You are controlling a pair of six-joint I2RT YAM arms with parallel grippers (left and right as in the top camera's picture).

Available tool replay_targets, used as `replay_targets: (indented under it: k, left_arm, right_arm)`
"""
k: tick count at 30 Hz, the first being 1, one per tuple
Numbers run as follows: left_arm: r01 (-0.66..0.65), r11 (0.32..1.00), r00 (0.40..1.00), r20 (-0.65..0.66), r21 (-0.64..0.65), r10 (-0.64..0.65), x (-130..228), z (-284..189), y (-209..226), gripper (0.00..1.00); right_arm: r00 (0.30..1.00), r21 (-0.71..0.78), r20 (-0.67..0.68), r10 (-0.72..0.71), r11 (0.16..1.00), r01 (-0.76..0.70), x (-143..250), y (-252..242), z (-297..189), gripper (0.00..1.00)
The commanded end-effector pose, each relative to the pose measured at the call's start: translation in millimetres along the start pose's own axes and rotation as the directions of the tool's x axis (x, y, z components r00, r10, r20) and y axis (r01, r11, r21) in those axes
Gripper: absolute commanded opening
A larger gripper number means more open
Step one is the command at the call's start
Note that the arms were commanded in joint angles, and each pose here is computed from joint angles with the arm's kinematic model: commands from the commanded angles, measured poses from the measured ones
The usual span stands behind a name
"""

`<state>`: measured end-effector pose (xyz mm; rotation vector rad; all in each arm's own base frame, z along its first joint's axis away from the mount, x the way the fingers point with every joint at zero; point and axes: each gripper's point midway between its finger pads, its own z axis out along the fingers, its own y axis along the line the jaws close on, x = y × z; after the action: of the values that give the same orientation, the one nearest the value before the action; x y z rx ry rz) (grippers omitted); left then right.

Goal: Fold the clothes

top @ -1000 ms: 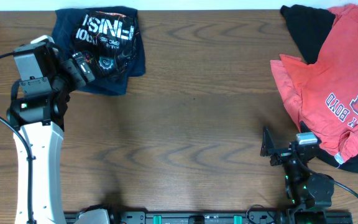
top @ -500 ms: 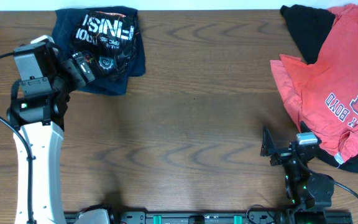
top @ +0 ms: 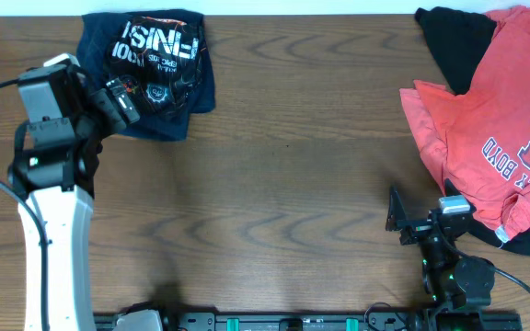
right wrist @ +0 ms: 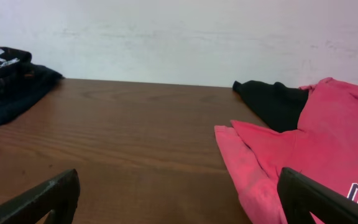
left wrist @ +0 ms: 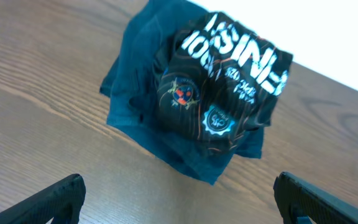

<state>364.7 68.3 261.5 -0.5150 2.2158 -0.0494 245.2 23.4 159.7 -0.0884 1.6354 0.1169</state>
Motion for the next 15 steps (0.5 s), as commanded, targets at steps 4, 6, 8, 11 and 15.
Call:
replay_targets:
  k: [4,6,8,11,15]
  left_arm:
    - [-0.055,0.997,0.991,0.128,0.063,0.047,6.7,-64.5,-14.7,0.98]
    - [-0.086,0.992,0.985,0.159,0.097,0.069,20.1,-78.4,-21.1,0.98]
    - [-0.142,0.980,0.973,0.200,0.140,0.113,36.4,-87.8,-28.1,0.98]
    - [-0.261,0.939,0.936,0.296,0.222,0.190,60.5,-96.1,-40.4,0.98]
    - [-0.322,0.901,0.891,0.415,0.293,0.183,90.0,-94.7,-44.6,0.98]
  right_arm:
    - [1.000,0.008,0.003,0.014,1.000,-0.014,0.3,-1.6,-0.2,0.99]
    - [1.000,0.008,0.003,0.014,1.000,-0.014,0.2,-1.6,-0.2,0.99]
    - [1.000,0.008,0.003,0.014,1.000,-0.014,0.2,-1.6,-0.2,0.99]
    - [1.000,0.008,0.003,0.014,1.000,-0.014,0.2,-1.6,-0.2,0.99]
    - [1.000,0.008,0.003,0.014,1.000,-0.014,0.3,-1.6,-0.2,0.99]
